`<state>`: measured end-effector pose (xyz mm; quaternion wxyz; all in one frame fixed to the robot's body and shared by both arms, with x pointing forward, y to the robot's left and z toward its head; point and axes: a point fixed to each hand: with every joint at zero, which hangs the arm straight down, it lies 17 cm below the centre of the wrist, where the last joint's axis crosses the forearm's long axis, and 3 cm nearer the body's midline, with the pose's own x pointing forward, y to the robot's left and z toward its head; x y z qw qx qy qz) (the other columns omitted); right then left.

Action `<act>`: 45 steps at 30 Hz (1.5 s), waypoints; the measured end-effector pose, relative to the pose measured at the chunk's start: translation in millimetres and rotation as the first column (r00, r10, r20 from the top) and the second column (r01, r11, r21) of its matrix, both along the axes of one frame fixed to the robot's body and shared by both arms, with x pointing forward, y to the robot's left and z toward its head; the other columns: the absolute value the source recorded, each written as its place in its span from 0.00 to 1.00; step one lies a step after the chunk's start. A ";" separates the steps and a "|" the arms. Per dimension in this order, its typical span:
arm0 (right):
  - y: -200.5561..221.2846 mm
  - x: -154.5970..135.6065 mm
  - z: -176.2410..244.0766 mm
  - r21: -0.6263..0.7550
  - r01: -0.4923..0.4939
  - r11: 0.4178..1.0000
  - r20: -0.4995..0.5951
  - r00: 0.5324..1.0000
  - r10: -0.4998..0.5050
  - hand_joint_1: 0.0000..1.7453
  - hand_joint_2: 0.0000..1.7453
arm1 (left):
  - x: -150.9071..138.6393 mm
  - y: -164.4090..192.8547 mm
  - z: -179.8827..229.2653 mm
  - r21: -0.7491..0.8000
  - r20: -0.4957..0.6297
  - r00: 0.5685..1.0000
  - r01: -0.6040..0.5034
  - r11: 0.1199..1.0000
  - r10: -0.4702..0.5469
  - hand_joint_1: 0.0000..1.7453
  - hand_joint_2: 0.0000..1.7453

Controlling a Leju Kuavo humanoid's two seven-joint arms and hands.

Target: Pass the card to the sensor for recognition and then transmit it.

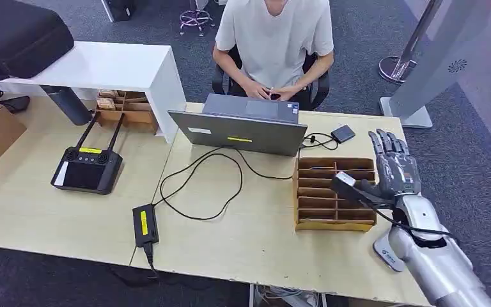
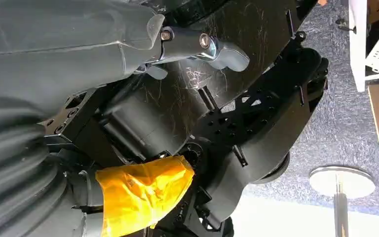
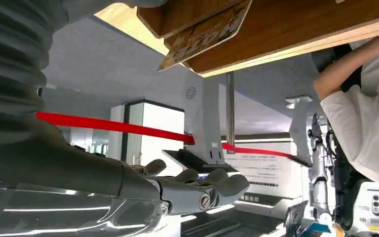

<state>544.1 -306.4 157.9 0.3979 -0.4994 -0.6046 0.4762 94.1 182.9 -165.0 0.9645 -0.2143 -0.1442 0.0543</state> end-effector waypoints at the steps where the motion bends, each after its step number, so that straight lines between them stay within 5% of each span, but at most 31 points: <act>1: 0.2 0.0 -0.3 0.000 0.000 1.000 -0.001 1.000 0.000 0.00 1.00 | 0.0 -0.1 0.0 0.000 0.001 1.000 0.001 1.000 -0.001 0.00 1.00; 45: 32.2 5.0 10.6 -0.008 -0.058 0.998 0.021 0.998 0.058 0.00 1.00 | 4.6 -1.5 -1.2 0.008 0.018 0.999 0.037 0.999 -0.037 0.00 1.00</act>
